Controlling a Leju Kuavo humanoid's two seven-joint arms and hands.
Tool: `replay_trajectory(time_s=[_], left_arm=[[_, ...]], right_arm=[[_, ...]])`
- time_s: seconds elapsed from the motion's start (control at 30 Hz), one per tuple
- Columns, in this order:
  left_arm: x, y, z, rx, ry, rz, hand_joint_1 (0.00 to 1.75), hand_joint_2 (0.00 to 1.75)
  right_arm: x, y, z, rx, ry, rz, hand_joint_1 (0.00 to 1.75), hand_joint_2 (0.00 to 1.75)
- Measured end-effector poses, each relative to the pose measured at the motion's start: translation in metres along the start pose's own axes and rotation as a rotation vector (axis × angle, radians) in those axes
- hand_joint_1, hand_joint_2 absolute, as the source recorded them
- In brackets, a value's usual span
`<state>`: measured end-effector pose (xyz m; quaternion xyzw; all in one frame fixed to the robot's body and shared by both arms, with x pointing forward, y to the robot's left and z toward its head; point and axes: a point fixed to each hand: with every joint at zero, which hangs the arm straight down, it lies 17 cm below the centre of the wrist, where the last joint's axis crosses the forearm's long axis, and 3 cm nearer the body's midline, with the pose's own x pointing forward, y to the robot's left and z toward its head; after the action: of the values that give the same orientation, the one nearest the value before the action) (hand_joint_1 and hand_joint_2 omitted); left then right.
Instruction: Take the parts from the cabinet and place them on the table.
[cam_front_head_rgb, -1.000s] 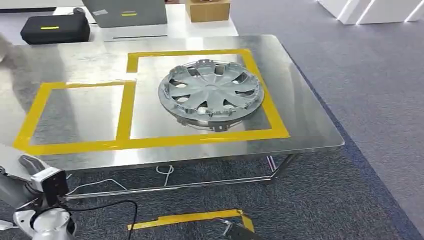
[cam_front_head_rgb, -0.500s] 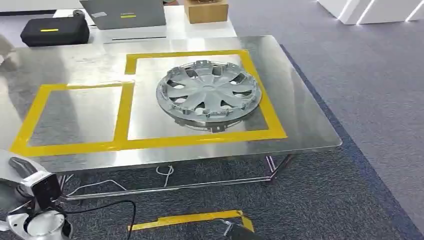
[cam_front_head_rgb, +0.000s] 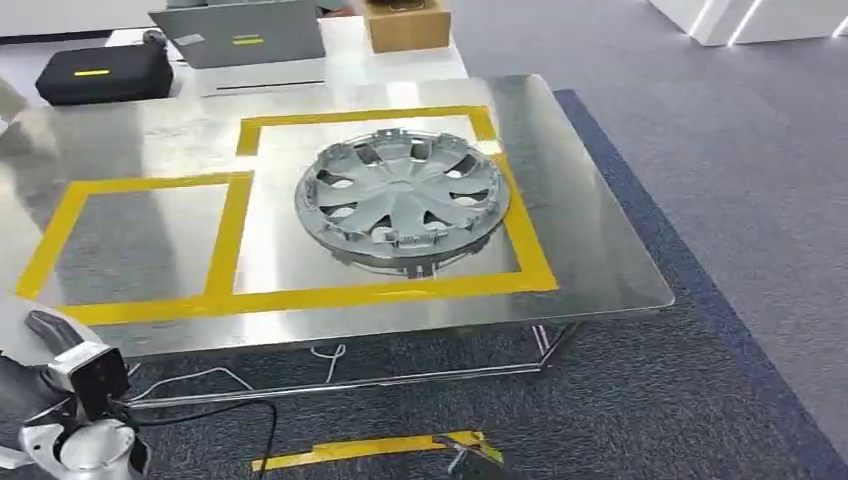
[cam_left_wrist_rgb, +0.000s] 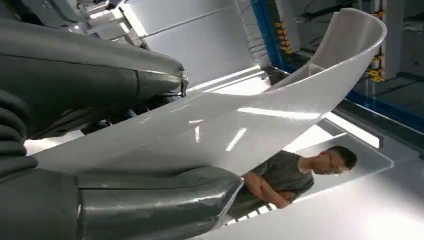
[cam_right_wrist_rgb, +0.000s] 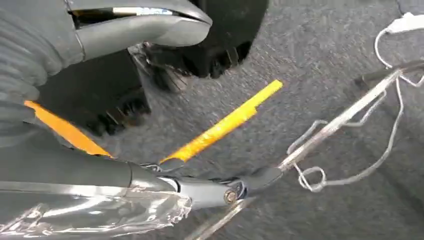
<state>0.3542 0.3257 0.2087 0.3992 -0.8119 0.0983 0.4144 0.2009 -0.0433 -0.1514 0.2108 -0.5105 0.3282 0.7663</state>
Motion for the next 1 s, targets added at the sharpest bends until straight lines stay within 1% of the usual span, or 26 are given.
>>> replay_trajectory(time_s=[0.5,1.0], left_arm=[[0.004,0.009,-0.003,0.026,-0.002,0.015,1.75,1.75],[0.013,0.019,-0.011,0.055,-0.030,0.015,1.75,1.75]], right_arm=[[0.004,0.006,-0.003,0.001,-0.007,-0.002,0.00,1.75],[0.003,0.006,-0.003,0.001,-0.004,-0.001,0.00,1.75]])
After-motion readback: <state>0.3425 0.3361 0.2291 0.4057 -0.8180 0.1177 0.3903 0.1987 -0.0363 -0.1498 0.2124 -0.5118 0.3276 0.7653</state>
